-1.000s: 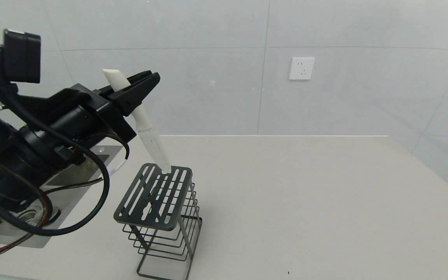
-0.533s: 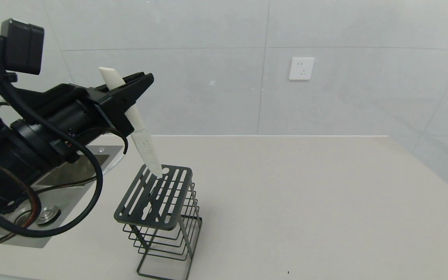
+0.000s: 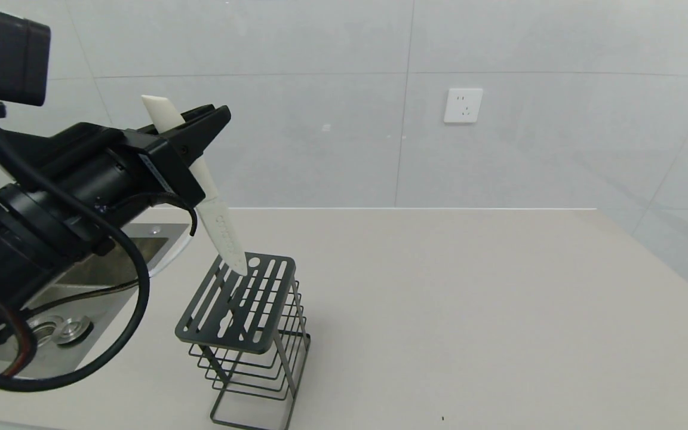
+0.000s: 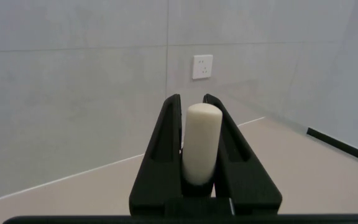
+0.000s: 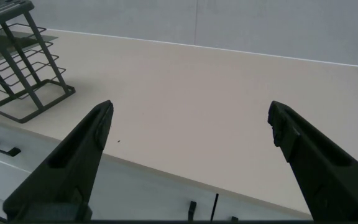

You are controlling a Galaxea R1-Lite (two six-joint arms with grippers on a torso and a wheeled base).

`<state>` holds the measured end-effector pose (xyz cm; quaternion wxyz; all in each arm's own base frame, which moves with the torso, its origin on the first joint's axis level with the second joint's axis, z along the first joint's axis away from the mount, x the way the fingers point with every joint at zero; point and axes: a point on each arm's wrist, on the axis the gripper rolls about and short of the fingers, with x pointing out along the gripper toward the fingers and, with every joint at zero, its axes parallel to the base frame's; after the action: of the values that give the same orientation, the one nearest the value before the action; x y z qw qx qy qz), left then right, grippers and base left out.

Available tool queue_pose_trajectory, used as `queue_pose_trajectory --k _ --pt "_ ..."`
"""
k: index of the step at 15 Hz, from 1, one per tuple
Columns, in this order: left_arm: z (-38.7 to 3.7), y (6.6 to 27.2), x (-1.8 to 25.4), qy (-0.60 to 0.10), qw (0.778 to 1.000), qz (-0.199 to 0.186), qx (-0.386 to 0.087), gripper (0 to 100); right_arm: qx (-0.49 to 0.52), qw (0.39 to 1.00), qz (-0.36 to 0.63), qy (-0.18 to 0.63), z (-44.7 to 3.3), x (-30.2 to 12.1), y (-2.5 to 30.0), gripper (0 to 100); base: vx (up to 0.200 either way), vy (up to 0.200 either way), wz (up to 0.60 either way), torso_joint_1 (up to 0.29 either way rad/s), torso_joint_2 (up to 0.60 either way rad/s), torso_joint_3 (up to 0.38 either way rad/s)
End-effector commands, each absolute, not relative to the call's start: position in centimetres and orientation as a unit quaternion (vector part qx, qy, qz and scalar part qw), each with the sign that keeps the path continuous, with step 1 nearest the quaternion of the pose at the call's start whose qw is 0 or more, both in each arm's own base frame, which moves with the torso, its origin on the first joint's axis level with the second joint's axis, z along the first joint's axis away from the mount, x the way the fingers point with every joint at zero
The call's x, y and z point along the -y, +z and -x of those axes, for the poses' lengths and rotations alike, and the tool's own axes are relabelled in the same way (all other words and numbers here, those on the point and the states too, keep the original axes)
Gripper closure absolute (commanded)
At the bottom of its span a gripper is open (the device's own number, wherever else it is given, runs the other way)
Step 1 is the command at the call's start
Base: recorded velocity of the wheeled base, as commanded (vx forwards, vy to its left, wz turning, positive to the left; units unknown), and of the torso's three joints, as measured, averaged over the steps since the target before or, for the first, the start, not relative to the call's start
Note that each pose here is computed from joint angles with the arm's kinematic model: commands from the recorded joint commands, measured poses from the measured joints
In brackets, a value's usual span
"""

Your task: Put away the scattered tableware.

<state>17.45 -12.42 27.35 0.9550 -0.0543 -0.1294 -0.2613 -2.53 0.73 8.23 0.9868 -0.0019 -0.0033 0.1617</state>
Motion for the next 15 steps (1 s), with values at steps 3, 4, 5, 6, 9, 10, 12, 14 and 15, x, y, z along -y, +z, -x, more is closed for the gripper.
queue_pose_trajectory --k 3,4,5,6,9,10,12,14,15 --pt "-16.0 26.7 14.5 -0.24 0.964 0.062 0.093 100 0.002 0.987 0.002 0.162 2.5 -0.7 8.2 0 0.0 0.0 0.0 0.0 0.0 0.0" --pt "-15.4 26.6 15.2 -0.247 0.963 0.065 0.089 100 0.002 0.987 0.002 0.162 2.5 -0.7 8.2 0 0.0 0.0 0.0 0.0 0.0 0.0" --pt "-15.3 26.4 15.6 -0.242 0.965 0.064 0.084 100 0.002 0.987 0.002 0.162 2.5 -0.7 8.2 0 0.0 0.0 0.0 0.0 0.0 0.0" --pt "-15.5 26.2 15.9 -0.233 0.967 0.063 0.08 100 0.002 0.987 0.002 0.162 2.5 -0.7 8.2 0 0.0 0.0 0.0 0.0 0.0 0.0" --pt "-16.4 26.0 16.6 -0.187 0.978 0.062 0.072 100 0.002 0.987 0.003 0.162 2.5 -0.7 8.2 0 0.0 0.0 0.0 0.0 0.0 0.0" --pt "-17.1 26.1 17.0 -0.179 0.979 0.062 0.072 100 0.002 0.987 0.003 0.162 2.5 -0.7 8.2 0 0.0 0.0 0.0 0.0 0.0 0.0" --pt "-18.3 26.5 18.3 -0.176 0.979 0.065 0.076 100 0.003 0.987 0.003 0.162 2.5 -0.7 8.2 0 0.0 0.0 0.0 0.0 0.0 0.0" --pt "-19.0 26.3 18.9 -0.17 0.981 0.061 0.074 100 0.003 0.987 0.003 0.162 2.5 -0.7 8.2 0 0.0 0.0 0.0 0.0 0.0 0.0" --pt "-19.3 25.9 19.1 -0.159 0.983 0.057 0.067 100 0.003 0.987 0.003 0.162 2.5 -0.7 8.2 0 0.0 0.0 0.0 0.0 0.0 0.0"
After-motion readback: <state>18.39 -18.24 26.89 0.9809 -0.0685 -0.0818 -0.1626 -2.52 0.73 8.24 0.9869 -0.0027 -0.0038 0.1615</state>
